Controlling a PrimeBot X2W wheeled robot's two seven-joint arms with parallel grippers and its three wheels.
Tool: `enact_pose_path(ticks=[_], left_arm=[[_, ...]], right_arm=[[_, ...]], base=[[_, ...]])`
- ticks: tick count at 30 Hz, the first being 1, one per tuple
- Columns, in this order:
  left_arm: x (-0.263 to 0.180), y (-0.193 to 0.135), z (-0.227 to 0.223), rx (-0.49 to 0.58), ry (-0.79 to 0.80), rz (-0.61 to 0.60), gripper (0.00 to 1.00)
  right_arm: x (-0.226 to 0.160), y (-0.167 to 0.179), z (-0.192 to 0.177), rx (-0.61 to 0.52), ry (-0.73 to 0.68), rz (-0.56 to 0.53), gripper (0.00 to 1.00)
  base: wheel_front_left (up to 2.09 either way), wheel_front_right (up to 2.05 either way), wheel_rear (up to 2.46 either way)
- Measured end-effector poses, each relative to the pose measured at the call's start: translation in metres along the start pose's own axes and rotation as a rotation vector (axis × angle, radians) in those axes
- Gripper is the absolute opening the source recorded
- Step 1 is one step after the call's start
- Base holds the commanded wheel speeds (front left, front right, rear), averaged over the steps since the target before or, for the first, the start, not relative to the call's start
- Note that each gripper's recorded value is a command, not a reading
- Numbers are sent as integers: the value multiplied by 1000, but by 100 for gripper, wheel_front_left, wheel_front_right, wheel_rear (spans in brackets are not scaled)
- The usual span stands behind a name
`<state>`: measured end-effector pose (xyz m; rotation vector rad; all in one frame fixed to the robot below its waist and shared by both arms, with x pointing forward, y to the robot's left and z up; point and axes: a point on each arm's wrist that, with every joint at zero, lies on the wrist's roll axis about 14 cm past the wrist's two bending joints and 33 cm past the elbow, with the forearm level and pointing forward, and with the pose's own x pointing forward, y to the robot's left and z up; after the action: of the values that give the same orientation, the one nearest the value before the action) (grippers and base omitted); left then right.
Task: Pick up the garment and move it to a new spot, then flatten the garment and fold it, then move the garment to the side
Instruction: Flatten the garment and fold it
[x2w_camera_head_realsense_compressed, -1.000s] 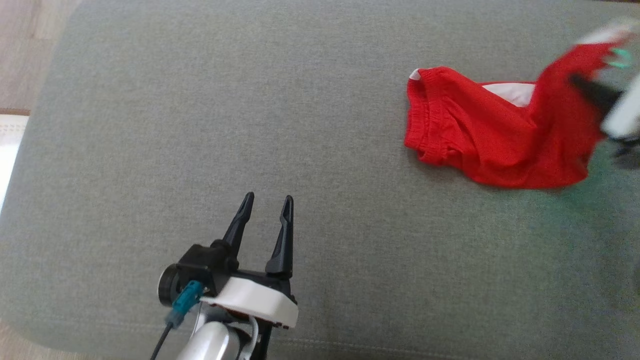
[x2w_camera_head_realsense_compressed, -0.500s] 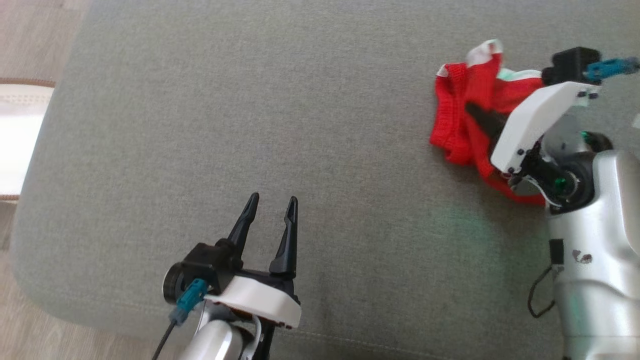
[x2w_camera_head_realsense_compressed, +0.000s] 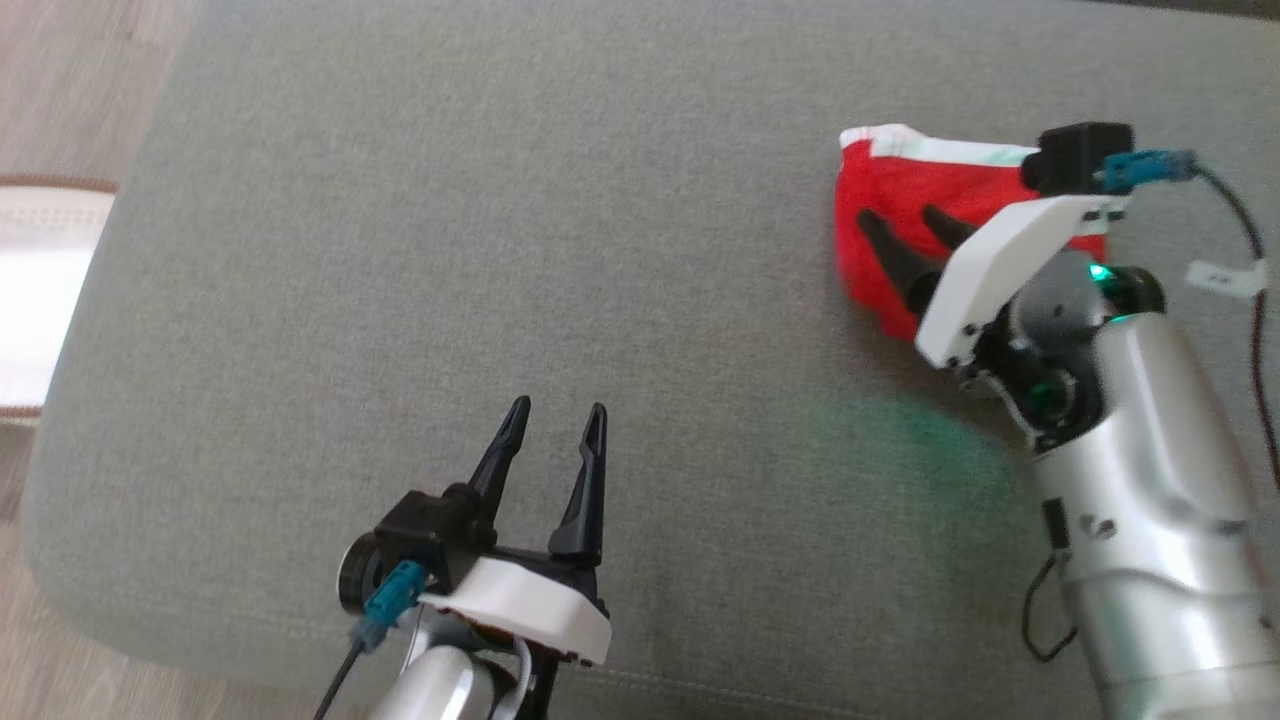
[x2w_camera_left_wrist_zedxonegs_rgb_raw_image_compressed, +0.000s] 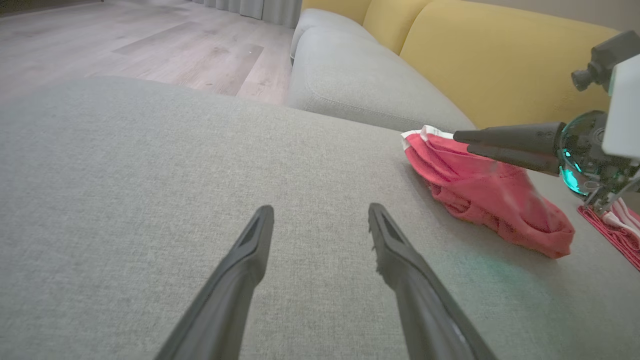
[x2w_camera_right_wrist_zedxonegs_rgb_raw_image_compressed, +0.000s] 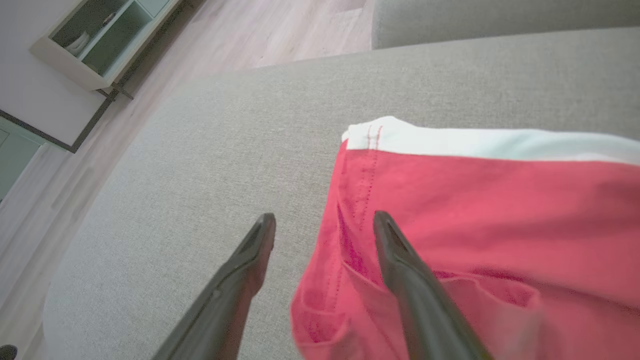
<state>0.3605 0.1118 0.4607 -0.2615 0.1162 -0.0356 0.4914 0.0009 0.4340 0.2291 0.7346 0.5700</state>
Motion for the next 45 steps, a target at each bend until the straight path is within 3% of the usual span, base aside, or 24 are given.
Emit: enact_pose_path(ticks=[8,11,15,18,23,27,28,30,33,40,45], left_arm=[[-7,-3,12,-3,-42,-10,100],[-16,-4,10,-10,-38,-6,100],[-25,-2,15,5,-59,-1,100],[-31,0,21,22,-86,1,100],[-48,7,24,68,-110,22,100],[-53,7,24,83,-112,17,100],[-54,8,23,86,-111,17,100],[-54,13,23,87,-109,33,100],[-53,19,26,87,-114,52,100],[-34,27,29,97,-108,76,100],[-26,35,31,108,-108,101,100]], right_arm=[[-26,45,-16,-73,-122,92,100],[-47,46,-7,-137,-242,60,100],[-88,23,16,-239,-441,-62,100],[-119,-1,11,-267,-529,-154,100],[-166,-49,-21,-297,-602,-325,100],[-173,-65,-33,-293,-601,-371,100],[-171,-65,-33,-291,-601,-371,95],[-167,-67,-33,-286,-592,-369,64],[-156,-70,-21,-277,-596,-355,0],[-109,-84,26,-311,-560,-324,0],[-60,-93,3,-348,-392,-292,0]], base=[[0,0,0],[0,0,0],[0,0,0],[0,0,0],[0,0,0],[0,0,0],[0,0,0],[0,0,0],[0,0,0],[0,0,0],[0,0,0]])
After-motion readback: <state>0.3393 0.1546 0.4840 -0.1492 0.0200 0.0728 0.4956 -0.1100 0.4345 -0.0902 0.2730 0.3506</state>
